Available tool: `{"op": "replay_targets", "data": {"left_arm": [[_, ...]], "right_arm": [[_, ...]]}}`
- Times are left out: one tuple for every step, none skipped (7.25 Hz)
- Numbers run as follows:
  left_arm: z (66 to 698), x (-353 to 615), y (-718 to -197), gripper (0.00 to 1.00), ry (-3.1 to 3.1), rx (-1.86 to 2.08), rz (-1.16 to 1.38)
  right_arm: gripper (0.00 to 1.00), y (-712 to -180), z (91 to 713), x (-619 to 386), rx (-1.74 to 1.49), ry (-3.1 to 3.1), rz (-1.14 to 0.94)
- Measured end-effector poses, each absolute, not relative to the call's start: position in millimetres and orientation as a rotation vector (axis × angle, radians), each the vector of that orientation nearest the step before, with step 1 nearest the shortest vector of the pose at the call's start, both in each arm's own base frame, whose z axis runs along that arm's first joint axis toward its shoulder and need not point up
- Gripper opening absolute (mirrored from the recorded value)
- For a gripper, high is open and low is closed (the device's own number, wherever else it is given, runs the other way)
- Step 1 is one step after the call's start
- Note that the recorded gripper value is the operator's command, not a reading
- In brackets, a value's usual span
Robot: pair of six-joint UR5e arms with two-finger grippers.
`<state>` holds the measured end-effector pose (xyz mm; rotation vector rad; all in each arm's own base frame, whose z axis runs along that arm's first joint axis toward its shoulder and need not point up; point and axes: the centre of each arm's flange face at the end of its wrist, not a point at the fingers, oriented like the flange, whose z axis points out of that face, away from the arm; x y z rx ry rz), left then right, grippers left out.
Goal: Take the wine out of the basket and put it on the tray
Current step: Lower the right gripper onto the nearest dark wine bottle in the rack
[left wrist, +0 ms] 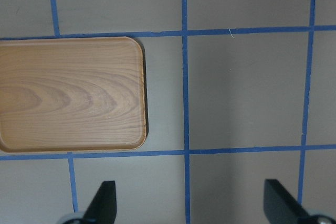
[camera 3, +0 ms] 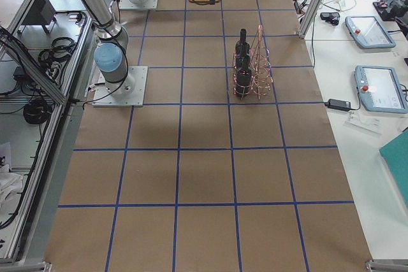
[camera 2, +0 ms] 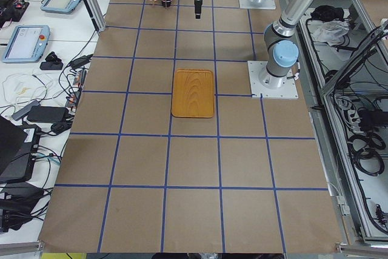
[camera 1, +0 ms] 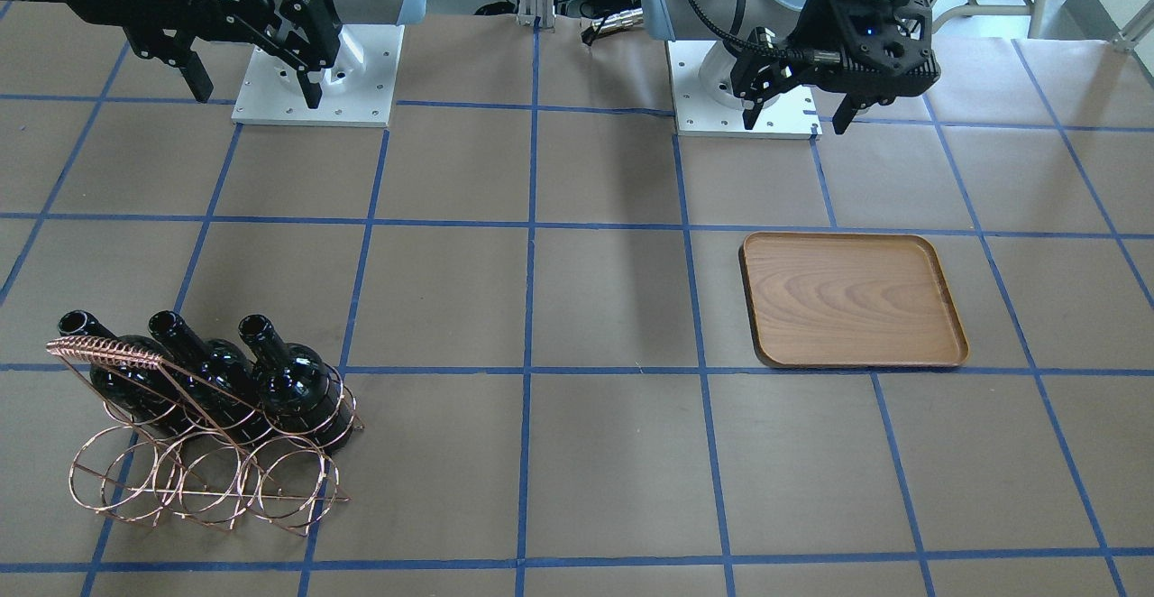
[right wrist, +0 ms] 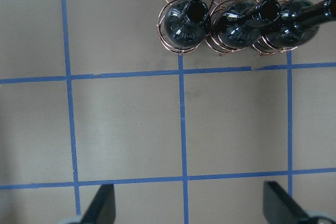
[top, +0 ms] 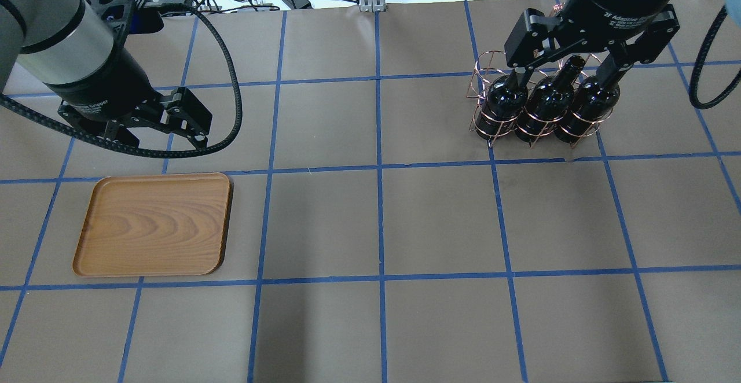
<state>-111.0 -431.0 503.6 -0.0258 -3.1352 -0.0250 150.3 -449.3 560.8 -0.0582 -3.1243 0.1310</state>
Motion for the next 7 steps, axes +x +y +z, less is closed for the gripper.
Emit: {"op": "replay_targets", "data": {"left_arm": [[503.7, -110.8, -430.7, 1.0, -3.136, -0.025, -0.026], [503.7, -111.0, -430.5, 1.0, -3.137, -0.026, -0.027], [503.7, -111.3, -430.4, 1.0, -3.137, -0.026, -0.027], [504.0, -111.6, -430.0, 1.0, -3.137, -0.027, -0.026], [504.0, -111.8, -429.5, 1.0, -3.137, -0.025, -0.027], [503.8, -111.7, -429.1, 1.0, -3.137, -0.024, -0.029], [503.8, -111.0, -429.3, 1.0, -3.138, -0.023, -0.029]], "right_arm": [[1.0, -449.3, 560.4, 150.2, -0.061, -3.123, 0.128], [1.0, -449.3, 560.2, 150.1, -0.062, -3.122, 0.127], [1.0, -450.5, 559.3, 149.3, -0.062, -3.12, 0.124], [1.0, -455.5, 555.7, 144.2, -0.051, -3.11, 0.111], [1.0, -470.4, 545.4, 131.2, -0.039, -3.095, 0.08], [1.0, -496.9, 526.5, 109.0, -0.051, -3.09, 0.037], [0.99, -525.2, 502.6, 83.8, -0.069, -3.09, -0.004]]}}
